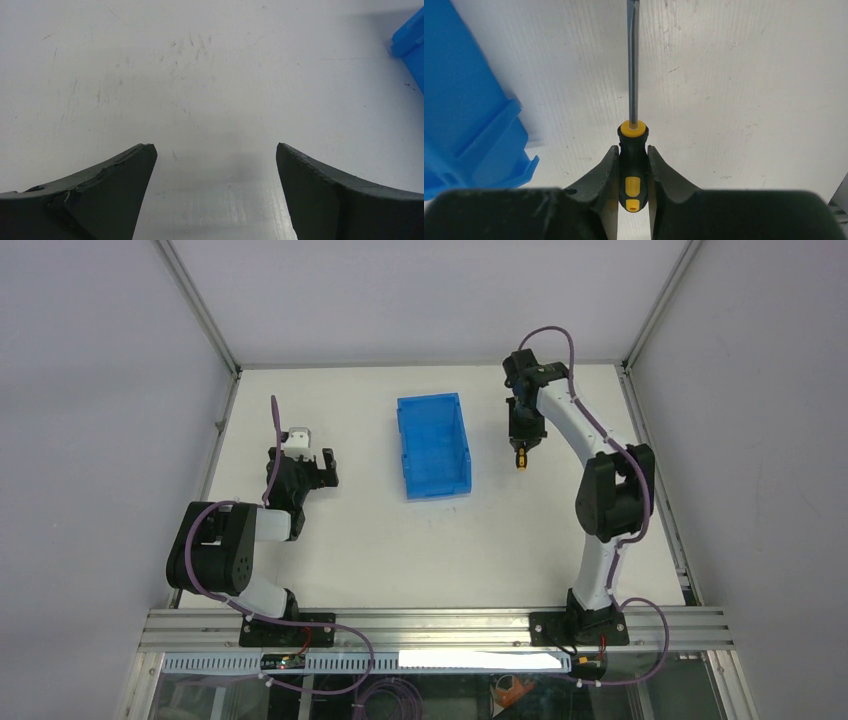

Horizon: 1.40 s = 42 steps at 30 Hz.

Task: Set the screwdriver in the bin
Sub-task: Pick up the screwdriver from the center of the board, then place the screwdriver in the bin.

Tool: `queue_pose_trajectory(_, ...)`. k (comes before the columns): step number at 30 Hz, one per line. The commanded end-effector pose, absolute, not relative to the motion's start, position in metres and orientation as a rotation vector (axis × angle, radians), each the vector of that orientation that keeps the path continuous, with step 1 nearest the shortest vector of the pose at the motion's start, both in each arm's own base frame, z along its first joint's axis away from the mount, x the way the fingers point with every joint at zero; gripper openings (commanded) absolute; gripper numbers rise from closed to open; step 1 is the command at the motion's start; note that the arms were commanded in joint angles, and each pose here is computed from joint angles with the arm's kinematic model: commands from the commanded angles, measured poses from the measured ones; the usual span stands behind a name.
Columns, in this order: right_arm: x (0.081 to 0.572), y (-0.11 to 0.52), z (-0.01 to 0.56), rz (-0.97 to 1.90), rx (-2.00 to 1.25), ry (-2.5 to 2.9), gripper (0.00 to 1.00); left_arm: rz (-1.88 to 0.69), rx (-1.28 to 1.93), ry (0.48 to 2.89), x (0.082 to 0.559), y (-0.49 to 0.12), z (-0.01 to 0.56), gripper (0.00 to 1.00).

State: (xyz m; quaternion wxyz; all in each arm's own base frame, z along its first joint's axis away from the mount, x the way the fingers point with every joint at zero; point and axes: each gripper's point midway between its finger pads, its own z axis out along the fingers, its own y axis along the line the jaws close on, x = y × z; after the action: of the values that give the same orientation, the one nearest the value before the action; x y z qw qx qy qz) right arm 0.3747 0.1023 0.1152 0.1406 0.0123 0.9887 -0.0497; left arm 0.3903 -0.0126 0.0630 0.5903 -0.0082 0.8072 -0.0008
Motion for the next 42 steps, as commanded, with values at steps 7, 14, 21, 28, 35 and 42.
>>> queue_pose_trajectory(7, 0.372, 0.108, 0.235, 0.0, 0.026, 2.621, 0.0, -0.023, -0.023, 1.827, 0.394, -0.013, 0.079, 0.99)
queue_pose_trajectory(14, 0.372, 0.137, 0.291, 0.139, -0.035, 2.511, 0.0, -0.023, -0.023, 1.828, 0.394, -0.013, 0.078, 0.99)
queue_pose_trajectory(21, 0.38, 0.178, 0.317, 0.23, -0.125, 2.461, 0.0, -0.023, -0.024, 1.828, 0.394, -0.013, 0.078, 0.99)
queue_pose_trajectory(28, 0.391, 0.217, 0.314, 0.289, -0.186, 2.447, 0.0, -0.023, -0.023, 1.828, 0.394, -0.013, 0.078, 0.99)
queue_pose_trajectory(35, 0.4, 0.251, 0.29, 0.33, -0.224, 2.472, 0.0, -0.023, -0.023, 1.827, 0.394, -0.013, 0.079, 0.99)
queue_pose_trajectory(42, 0.401, 0.276, 0.245, 0.269, -0.275, 2.557, 0.0, -0.024, -0.023, 1.827, 0.394, -0.013, 0.079, 0.99)
